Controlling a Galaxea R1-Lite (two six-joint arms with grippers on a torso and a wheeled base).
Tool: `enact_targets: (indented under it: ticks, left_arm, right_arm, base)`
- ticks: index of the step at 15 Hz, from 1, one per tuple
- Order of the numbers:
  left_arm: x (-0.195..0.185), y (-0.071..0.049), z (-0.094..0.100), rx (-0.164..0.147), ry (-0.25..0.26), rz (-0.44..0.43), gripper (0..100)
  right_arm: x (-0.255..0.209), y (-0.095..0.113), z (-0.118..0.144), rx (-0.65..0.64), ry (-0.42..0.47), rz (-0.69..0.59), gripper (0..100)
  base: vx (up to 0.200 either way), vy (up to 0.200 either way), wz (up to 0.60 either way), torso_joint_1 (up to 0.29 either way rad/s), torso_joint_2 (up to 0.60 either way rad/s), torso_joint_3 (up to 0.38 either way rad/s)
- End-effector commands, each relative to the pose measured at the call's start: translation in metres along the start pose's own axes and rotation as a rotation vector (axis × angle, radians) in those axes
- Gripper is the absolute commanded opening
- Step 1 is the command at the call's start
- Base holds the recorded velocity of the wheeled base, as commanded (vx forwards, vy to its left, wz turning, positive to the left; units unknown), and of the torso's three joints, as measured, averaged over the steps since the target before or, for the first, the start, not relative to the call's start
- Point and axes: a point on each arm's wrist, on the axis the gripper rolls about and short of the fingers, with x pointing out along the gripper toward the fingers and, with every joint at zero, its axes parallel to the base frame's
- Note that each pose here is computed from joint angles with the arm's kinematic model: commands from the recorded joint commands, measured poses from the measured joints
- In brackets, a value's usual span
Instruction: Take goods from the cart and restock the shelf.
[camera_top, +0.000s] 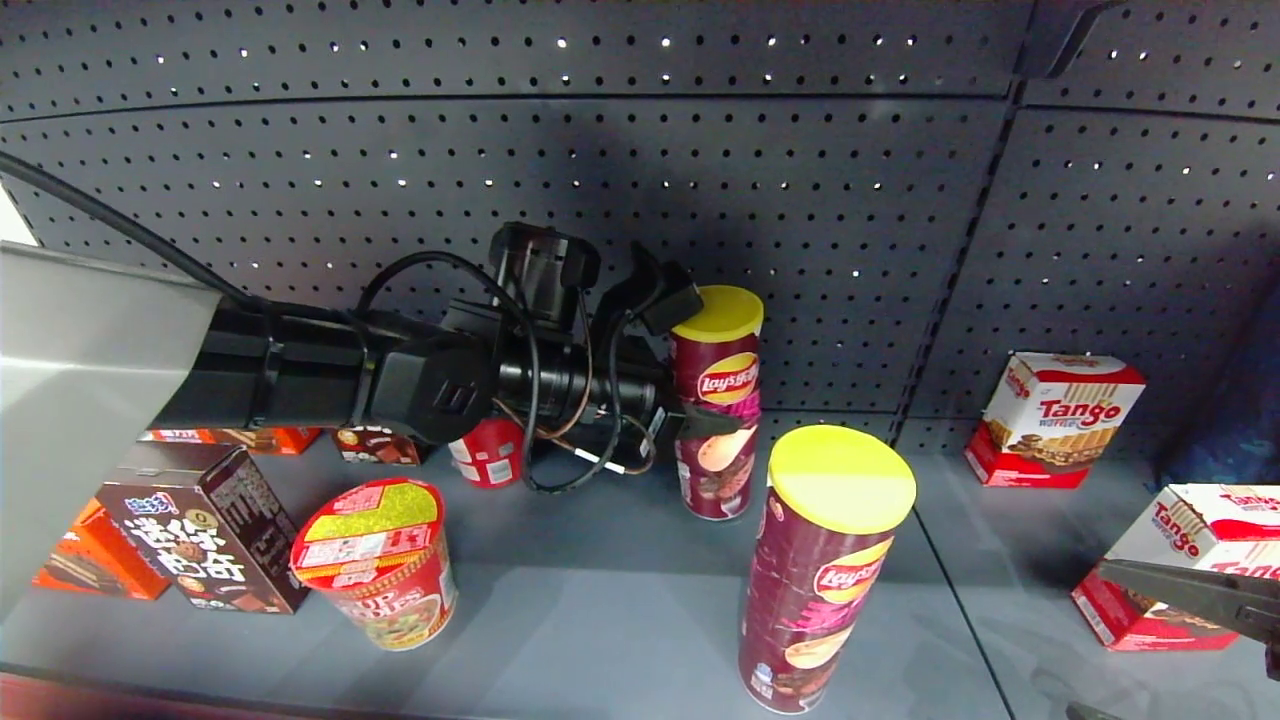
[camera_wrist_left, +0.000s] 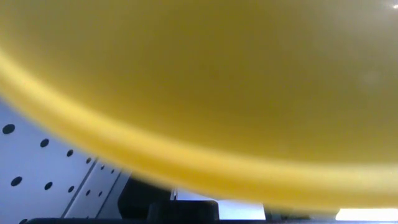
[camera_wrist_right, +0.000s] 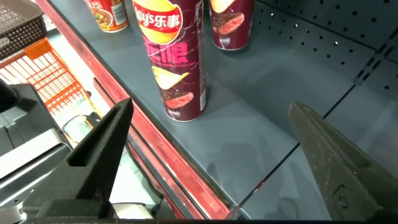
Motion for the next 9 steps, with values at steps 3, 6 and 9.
enact_targets:
  ticks: [3, 6, 9]
  left_arm:
    - [0.0062, 0.0046, -0.0026, -0.001, 0.001, 0.001, 0]
    - [0.0076, 0.0048, -0.005, -0.006, 0.007, -0.001, 0]
    - [0.0079, 0.0051, -0.007, -0.008, 0.012, -0.001, 0]
  right_arm:
    - [-0.0005, 0.0001, 0.0003, -0.001, -0.003, 0.0, 100]
    - [-0.002, -0.0008, 0.0001, 0.002, -0.008, -0.011, 100]
    - [-0.002, -0.0009, 0.0001, 0.002, -0.008, -0.013, 100]
  base:
    - [0.0, 0.0, 0.0, 0.0, 0.0, 0.0]
    - [0.0, 0.0, 0.0, 0.0, 0.0, 0.0]
    - [0.0, 0.0, 0.0, 0.0, 0.0, 0.0]
